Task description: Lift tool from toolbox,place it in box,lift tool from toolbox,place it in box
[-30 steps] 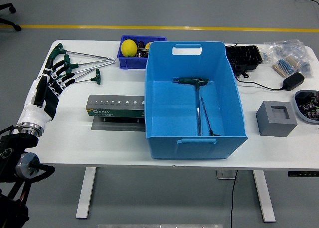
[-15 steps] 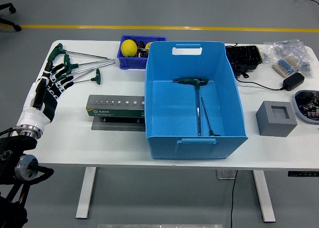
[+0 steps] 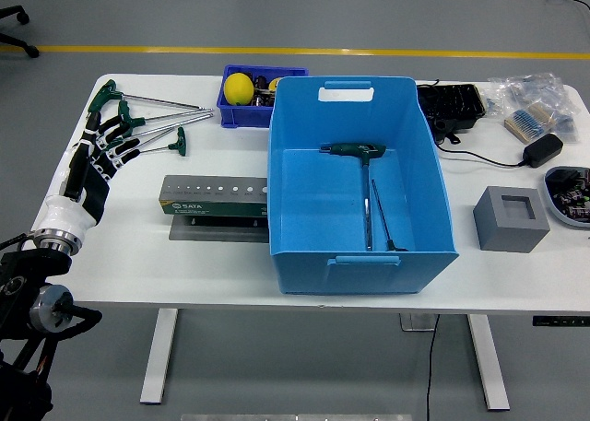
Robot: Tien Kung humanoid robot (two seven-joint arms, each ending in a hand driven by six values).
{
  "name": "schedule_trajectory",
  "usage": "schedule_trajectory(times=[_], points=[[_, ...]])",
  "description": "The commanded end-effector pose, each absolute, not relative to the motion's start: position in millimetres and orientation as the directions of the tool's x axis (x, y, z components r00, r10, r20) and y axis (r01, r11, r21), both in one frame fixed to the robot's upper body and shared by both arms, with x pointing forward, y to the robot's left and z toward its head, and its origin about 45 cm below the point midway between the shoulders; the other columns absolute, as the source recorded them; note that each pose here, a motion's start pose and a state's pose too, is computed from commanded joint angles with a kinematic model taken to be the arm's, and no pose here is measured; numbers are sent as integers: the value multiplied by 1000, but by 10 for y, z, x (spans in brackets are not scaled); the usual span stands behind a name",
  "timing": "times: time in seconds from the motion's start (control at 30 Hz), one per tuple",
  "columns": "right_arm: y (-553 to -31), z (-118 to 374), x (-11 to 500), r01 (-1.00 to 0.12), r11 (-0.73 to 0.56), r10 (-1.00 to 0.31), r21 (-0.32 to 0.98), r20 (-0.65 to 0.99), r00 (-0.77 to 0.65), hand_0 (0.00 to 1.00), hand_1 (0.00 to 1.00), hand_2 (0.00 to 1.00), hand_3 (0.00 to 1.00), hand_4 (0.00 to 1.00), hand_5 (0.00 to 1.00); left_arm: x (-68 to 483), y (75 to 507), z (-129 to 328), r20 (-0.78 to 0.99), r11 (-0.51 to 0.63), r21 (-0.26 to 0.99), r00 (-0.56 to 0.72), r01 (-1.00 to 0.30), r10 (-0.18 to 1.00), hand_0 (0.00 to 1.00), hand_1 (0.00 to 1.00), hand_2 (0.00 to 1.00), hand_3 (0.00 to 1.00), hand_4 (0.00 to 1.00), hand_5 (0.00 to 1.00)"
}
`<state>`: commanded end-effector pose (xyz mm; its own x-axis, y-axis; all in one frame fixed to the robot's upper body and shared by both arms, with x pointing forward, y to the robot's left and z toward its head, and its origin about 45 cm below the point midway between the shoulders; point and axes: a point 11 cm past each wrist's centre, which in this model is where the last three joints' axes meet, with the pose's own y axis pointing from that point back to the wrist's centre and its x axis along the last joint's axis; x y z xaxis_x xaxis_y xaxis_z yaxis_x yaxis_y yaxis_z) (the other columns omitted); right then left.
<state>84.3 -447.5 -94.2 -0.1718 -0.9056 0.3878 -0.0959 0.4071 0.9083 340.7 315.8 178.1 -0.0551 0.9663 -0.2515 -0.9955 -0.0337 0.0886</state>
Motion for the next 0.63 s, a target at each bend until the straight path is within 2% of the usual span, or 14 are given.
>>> schedule_trajectory(times=[0.63], points=[[-4476,-940,857,-98,408,-905,908,388,-174,698,700,755,604,837,729,3417,3176,1807,-257,-42,80,-61,-996,965,717,688,785,739,933,787]])
